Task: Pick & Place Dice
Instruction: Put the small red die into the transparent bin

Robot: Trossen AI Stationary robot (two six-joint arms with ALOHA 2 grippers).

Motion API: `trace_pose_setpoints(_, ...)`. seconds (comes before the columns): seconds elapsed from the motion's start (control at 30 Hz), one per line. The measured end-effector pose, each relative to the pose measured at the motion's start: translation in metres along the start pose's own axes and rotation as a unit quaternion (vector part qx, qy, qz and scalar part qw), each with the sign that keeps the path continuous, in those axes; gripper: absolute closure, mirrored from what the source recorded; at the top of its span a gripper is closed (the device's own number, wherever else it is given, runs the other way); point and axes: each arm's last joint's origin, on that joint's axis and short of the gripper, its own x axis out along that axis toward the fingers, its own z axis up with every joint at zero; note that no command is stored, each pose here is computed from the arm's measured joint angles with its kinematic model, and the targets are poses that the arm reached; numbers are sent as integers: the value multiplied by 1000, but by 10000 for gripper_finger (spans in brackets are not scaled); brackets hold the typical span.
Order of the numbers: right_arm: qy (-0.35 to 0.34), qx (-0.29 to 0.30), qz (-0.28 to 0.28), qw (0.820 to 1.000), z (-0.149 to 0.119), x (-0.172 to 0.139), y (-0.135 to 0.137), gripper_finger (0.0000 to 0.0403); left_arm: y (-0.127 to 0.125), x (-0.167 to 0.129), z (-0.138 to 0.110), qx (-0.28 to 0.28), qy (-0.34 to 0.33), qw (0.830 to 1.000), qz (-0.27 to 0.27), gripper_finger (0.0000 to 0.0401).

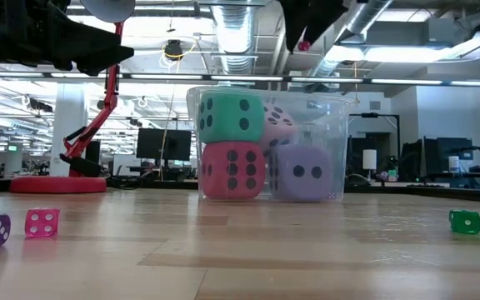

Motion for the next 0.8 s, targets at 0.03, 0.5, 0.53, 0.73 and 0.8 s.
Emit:
trace_pose_setpoints(0.03, -6, 1, 1, 1000, -1, -2, 0, 262, 0, 0, 0, 0, 0, 1000, 0, 127)
trace_pose_setpoints(0.5, -12, 65, 15, 998, -3, -3, 5, 284, 0, 0, 0, 0, 0, 1000, 0, 127)
trace_pose_setpoints(0.53, -5, 73, 20, 997, -2, -1, 6, 284, 0, 0, 0, 0, 0, 1000, 0, 127)
trace_pose_setpoints(0.73, 42, 83, 31, 995, 7, 12, 4, 284, 0, 0, 0, 0, 0, 1000, 0, 127)
trace_pose_setpoints(0.8, 49, 67, 30, 996, 10, 16, 2, 285, 0, 0, 0, 0, 0, 1000, 0, 127)
